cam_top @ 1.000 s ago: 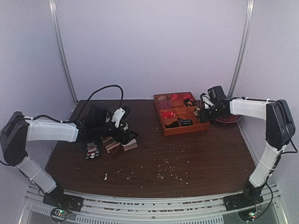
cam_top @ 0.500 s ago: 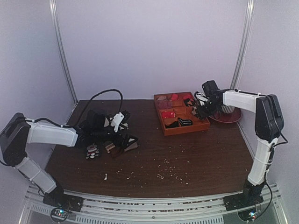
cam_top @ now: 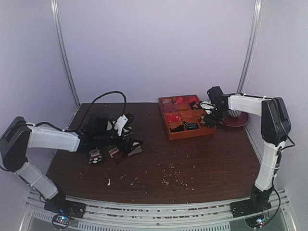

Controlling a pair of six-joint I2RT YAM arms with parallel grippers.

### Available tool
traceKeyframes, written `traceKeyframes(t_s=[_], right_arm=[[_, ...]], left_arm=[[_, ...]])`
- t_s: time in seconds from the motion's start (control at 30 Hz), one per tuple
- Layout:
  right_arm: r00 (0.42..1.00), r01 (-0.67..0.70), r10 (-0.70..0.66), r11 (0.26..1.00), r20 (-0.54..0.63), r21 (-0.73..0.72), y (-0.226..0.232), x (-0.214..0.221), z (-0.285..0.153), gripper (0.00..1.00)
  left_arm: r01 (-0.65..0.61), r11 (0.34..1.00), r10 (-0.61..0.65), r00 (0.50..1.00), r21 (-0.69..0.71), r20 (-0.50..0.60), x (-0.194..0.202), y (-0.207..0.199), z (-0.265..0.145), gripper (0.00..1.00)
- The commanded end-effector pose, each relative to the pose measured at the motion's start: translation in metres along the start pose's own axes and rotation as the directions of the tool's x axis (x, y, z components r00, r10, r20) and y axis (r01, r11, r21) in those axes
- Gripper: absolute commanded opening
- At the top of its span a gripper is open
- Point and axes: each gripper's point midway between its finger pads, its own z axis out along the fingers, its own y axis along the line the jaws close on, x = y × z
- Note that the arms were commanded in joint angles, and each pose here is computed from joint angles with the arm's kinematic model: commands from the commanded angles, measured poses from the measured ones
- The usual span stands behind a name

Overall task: Roll the socks
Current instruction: Move the storage box to the center of the board.

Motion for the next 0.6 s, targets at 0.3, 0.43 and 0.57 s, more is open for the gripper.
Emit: traceKeyframes(t_s=[0.3, 0.43, 0.57], right_arm=[[0.966, 0.239, -0.241, 0.971, -0.094, -0.032, 0.076, 0.026, 0.016, 0.04], [0.969, 0.232, -0.240, 0.964, -0.051, -0.132, 0.109, 0.032, 0.014, 0.04], [0.987, 0.152, -0.160, 0.968, -0.027, -0.198, 0.130, 0.034, 0.011, 0.04]], left_arm=[[-0.041, 0.999, 0.040, 0.999, 0.019, 0.036, -0.006, -0.003, 0.000, 0.93], [-0.041, 0.999, 0.040, 0.999, 0.026, 0.032, -0.004, -0.005, -0.001, 0.93], [-0.041, 0.999, 0.040, 0.999, 0.023, 0.019, 0.000, -0.005, -0.002, 0.93]])
